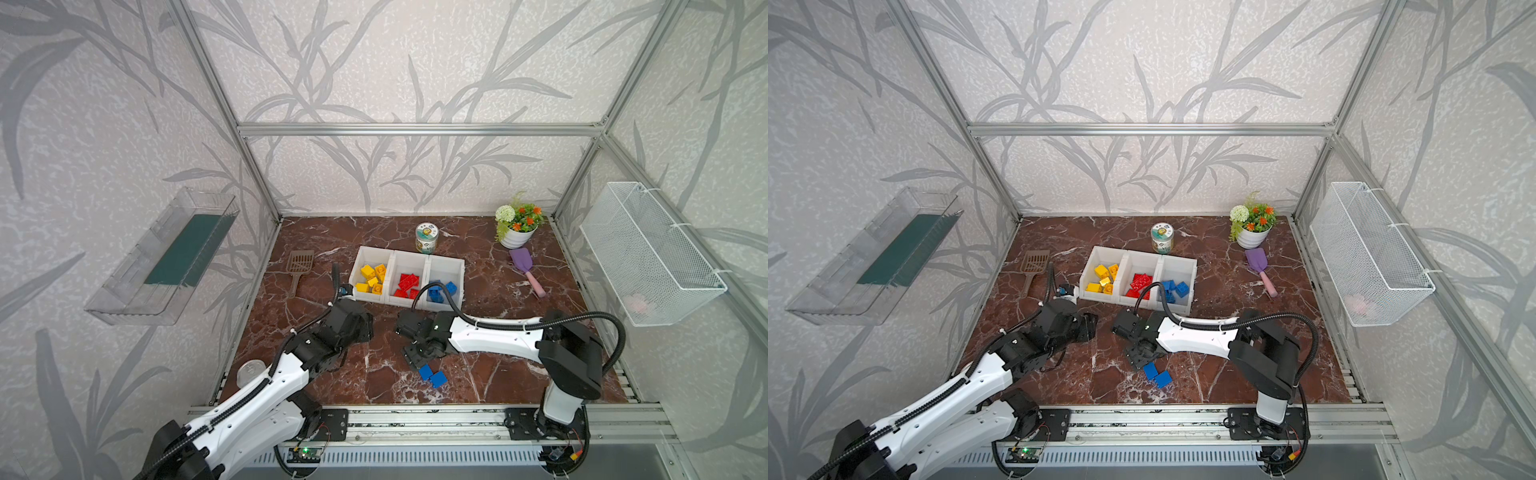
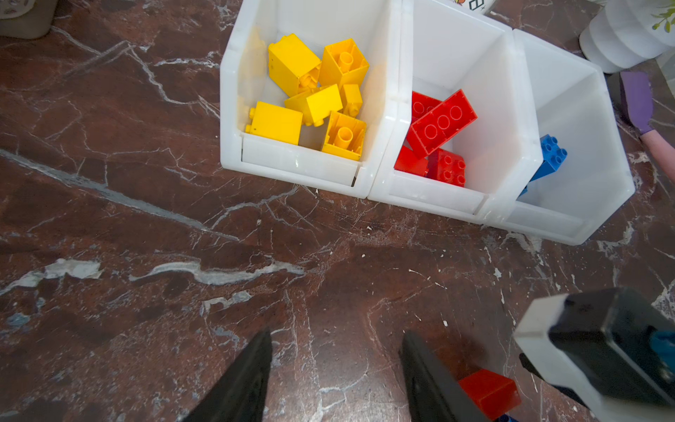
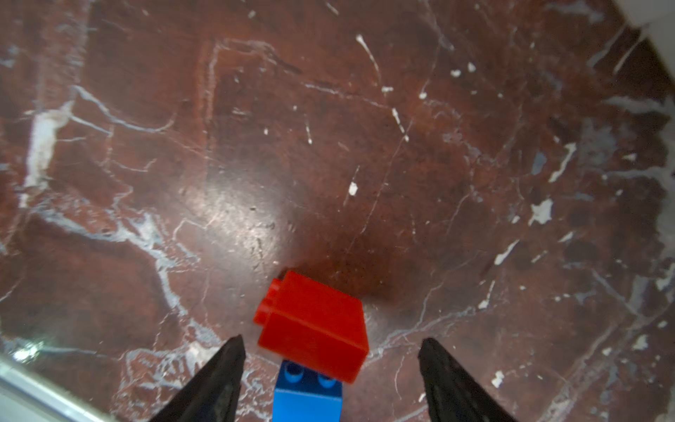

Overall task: Sort the legos into containers by color
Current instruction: Pick up the lego from the bottom-center of the table.

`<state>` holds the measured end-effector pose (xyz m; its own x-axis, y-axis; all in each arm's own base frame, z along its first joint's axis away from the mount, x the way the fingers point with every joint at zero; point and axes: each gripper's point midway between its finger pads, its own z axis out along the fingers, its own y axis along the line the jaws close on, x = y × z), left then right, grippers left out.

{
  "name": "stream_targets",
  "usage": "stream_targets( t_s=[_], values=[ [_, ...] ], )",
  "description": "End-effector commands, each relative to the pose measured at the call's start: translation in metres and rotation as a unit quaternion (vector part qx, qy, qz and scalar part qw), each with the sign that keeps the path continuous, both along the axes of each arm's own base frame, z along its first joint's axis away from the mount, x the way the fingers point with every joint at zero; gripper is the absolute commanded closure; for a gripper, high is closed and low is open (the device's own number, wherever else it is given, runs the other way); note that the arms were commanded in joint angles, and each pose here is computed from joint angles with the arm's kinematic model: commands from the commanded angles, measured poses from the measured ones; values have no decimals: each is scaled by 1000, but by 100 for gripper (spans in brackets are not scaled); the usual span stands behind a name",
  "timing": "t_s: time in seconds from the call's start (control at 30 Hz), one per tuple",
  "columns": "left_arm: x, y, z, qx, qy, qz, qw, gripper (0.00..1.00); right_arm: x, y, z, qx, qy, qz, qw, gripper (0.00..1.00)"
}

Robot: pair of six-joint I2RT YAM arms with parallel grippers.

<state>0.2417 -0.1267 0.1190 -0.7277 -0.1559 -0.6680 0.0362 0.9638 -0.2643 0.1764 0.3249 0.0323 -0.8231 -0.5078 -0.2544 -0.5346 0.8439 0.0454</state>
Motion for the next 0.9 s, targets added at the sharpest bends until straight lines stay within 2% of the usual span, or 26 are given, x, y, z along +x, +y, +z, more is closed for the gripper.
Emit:
stream_targets(
  t_s=[0.0,0.27,0.4,0.67,0.87],
  values=[
    [-1,4,-3,-1,2,11,1000,40,4,4,1,-1,0,-27,1000,24],
    [-1,4,-3,-2,2,10,1000,40,7,17,-7,12,4,-34,999,28],
    [-1,4,-4,0,2,9,1000,40,7,19,-13,6,11,-36,999,35],
    [-2,5,-5,1,3,8,1000,40,10,15,-12,-3,3,-39,999,57],
    [-2,5,-4,2,1,8,1000,40,23,16,11,-5,-33,-25,999,62]
  ],
)
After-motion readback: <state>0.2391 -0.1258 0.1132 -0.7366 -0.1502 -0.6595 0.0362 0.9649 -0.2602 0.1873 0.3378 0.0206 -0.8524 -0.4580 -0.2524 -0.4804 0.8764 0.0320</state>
